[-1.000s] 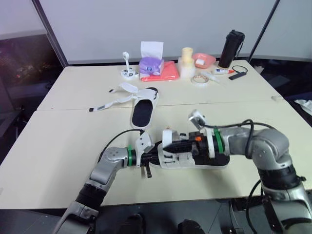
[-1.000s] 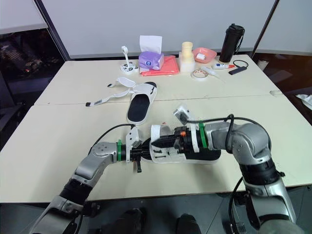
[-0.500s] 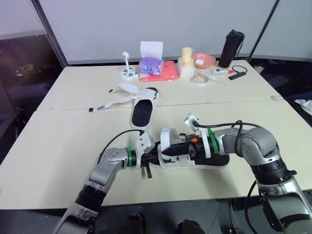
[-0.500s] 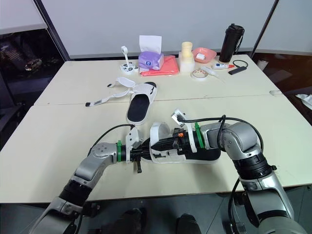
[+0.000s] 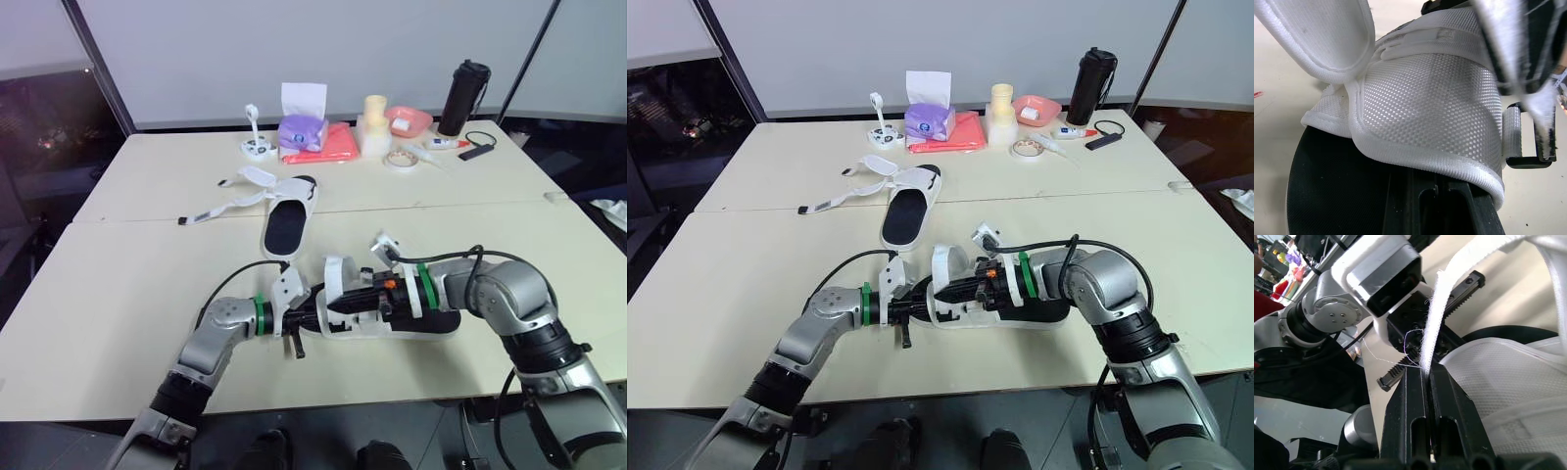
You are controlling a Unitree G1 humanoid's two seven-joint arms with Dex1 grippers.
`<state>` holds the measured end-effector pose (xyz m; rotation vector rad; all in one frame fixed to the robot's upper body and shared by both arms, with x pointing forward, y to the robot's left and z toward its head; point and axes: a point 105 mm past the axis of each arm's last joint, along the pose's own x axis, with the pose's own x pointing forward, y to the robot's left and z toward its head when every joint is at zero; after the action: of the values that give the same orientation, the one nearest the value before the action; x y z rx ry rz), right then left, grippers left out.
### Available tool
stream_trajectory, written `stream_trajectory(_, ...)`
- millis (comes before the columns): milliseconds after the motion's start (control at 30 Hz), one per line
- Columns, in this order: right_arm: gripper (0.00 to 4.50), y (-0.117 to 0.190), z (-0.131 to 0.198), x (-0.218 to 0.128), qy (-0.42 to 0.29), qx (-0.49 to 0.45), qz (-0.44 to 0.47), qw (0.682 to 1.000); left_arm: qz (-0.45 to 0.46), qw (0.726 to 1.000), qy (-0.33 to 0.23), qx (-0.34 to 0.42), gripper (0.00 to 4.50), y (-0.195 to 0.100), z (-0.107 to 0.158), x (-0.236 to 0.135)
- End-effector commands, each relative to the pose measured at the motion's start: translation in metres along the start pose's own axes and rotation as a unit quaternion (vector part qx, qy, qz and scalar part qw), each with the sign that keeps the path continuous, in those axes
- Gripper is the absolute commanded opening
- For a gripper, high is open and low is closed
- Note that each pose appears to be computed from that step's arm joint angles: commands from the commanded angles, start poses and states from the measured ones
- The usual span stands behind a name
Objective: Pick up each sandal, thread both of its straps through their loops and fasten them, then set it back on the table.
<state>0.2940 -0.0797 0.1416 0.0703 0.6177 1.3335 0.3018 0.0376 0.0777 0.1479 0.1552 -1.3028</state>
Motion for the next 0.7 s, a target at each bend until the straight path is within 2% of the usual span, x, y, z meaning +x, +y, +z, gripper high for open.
stream_trajectory(33, 0.03, -0.005, 0.0, -0.004, 0.008, -0.009, -0.014, 1.0, -0.017, 0.998, 0.056, -0.036, 0.0, -0.013, -0.034, 0.003)
stream_trajectory(467, 0.03, -0.01, 0.003, -0.01, 0.016, -0.026, -0.024, 0.999, -0.017, 0.998, 0.053, -0.035, 0.0, -0.012, -0.033, 0.005)
stream_trajectory(700, 0.03, -0.001, -0.011, -0.003, 0.053, -0.057, -0.013, 0.997, -0.015, 0.998, 0.054, -0.034, 0.0, -0.01, -0.033, 0.005)
